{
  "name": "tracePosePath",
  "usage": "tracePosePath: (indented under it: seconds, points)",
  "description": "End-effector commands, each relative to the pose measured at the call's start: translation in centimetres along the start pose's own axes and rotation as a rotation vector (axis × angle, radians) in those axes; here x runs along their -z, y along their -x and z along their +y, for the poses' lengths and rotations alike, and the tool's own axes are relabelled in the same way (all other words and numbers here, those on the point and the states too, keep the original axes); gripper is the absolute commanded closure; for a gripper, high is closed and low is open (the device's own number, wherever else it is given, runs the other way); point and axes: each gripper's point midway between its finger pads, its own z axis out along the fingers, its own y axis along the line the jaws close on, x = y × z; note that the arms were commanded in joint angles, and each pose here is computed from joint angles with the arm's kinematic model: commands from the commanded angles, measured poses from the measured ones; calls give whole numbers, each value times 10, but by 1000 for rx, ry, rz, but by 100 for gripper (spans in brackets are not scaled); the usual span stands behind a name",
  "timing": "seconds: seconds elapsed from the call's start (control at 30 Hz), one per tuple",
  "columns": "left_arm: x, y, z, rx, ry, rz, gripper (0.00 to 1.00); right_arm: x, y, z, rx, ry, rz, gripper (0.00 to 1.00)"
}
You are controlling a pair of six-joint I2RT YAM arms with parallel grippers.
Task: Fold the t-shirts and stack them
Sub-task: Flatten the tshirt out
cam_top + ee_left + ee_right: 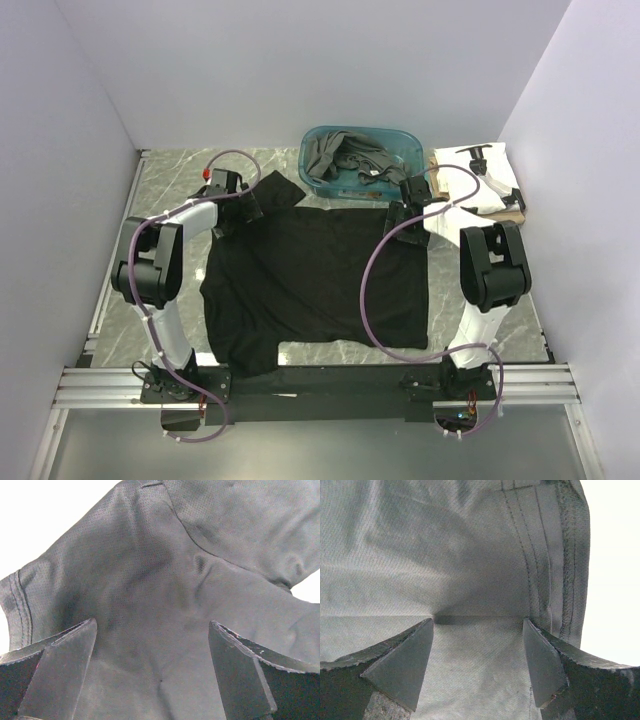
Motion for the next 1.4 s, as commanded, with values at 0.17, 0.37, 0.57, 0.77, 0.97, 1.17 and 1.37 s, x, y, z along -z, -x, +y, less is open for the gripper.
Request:
tracePosePath:
  seconds: [0.17,0.37,0.57,0.77,0.97,1.17,1.37]
  points:
    - [-14,13,1,-30,8,0,1,-9,22,-3,-29,-33,25,22]
    - [-24,19,-5,-35,-19,4,1,-7,32,-17,-38,-109,-3,21]
    - [-25,29,-22,-38,-97,1,1,-6,43,-19,-45,-95,-32,21]
    - [9,68,-50,-53,-167,-77,1,23,67,-11,-49,-51,-117,20]
    - [78,68,-54,-24,-225,-155,1,73,71,-9,-95,21,-239,19]
    - [122,-36,-46,-59,-165,-67,1,115,49,-12,-182,112,-344,19]
    - [177,-133,-38,-49,-191,23,1,135,28,-17,-212,162,-395,19]
